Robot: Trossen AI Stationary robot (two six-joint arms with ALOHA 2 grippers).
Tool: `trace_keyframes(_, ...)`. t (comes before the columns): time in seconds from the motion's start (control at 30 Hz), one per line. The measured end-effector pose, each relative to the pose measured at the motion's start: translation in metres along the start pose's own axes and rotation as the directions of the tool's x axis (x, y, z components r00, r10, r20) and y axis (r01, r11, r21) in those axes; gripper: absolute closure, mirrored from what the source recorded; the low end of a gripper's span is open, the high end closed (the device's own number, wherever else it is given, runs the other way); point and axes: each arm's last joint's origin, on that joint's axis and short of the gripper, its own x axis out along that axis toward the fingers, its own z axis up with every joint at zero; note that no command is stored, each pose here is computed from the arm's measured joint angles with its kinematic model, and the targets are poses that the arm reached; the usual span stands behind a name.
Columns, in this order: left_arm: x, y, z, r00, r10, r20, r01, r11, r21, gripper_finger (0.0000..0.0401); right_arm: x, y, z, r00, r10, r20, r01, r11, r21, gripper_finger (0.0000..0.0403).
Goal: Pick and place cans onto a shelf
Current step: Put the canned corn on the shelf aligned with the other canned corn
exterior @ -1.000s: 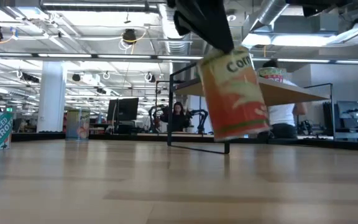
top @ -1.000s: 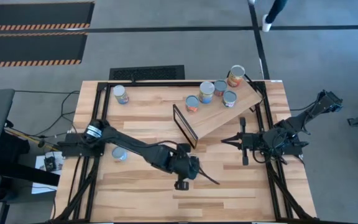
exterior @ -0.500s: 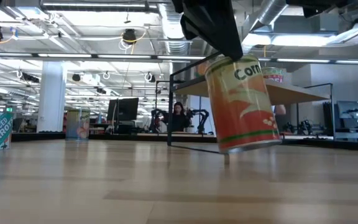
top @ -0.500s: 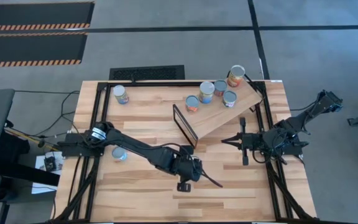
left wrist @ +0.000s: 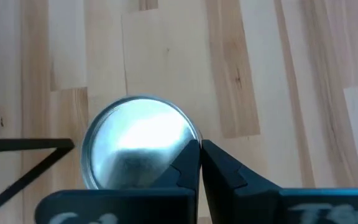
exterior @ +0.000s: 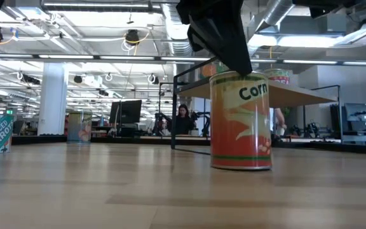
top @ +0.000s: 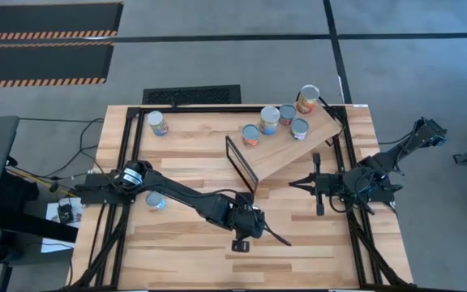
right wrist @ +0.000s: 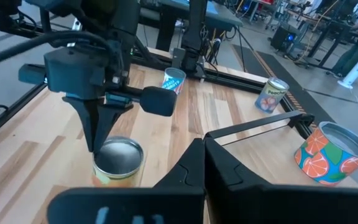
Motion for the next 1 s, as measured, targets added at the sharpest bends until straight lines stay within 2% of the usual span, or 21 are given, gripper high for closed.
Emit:
trace_keyframes(0.13, -0.001, 0.000, 0.001, 1.000, 0.003, 0.003, -0.003, 1.000, -0.001, 0.0394, 0.000, 0.000, 0.000, 1.000, 0.000, 0.000, 0.000, 1.000, 0.000, 0.0391)
trace_keyframes(0.3, -0.011, -0.001, 0.008, 0.999, -0.034, 0.020, 0.034, 0.999, 0.005, 0.0363, 0.000, 0.000, 0.000, 1.000, 0.001, -0.001, -0.001, 1.000, -0.001, 0.0390)
trace_keyframes(0.47, -0.035, -0.002, 0.022, 0.997, -0.029, 0.064, 0.027, 0.999, 0.035, 0.0331, 0.000, 0.000, 0.000, 1.000, 0.002, -0.002, -0.002, 1.000, 0.000, 0.0388)
trace_keyframes(0.57, -0.047, -0.011, 0.026, 0.996, -0.010, 0.094, 0.004, 0.997, 0.072, 0.0325, -0.001, 0.002, -0.002, 1.000, 0.014, -0.012, -0.014, 1.000, 0.001, 0.0390)
trace_keyframes(0.7, -0.058, -0.026, 0.016, 0.989, 0.123, 0.086, -0.134, 0.983, 0.127, 0.0347, -0.004, 0.008, -0.002, 0.998, 0.054, -0.013, -0.054, 0.998, -0.014, 0.0391)
trace_keyframes(0.77, -0.060, -0.031, 0.011, 0.985, 0.157, 0.065, -0.164, 0.978, 0.128, 0.0370, -0.007, 0.012, -0.002, 0.997, 0.082, -0.007, -0.082, 0.996, -0.020, 0.0391)
trace_keyframes(0.87, -0.053, -0.038, 0.007, 0.986, 0.150, 0.072, -0.158, 0.979, 0.130, 0.0396, -0.010, 0.018, -0.002, 0.993, 0.117, 0.000, -0.117, 0.993, -0.030, 0.0392)
trace_keyframes(1.0, -0.037, -0.044, -0.005, 0.990, 0.112, 0.082, -0.122, 0.984, 0.129, 0.0394, -0.010, 0.023, -0.002, 0.990, 0.138, -0.005, -0.138, 0.990, -0.043, 0.0393)
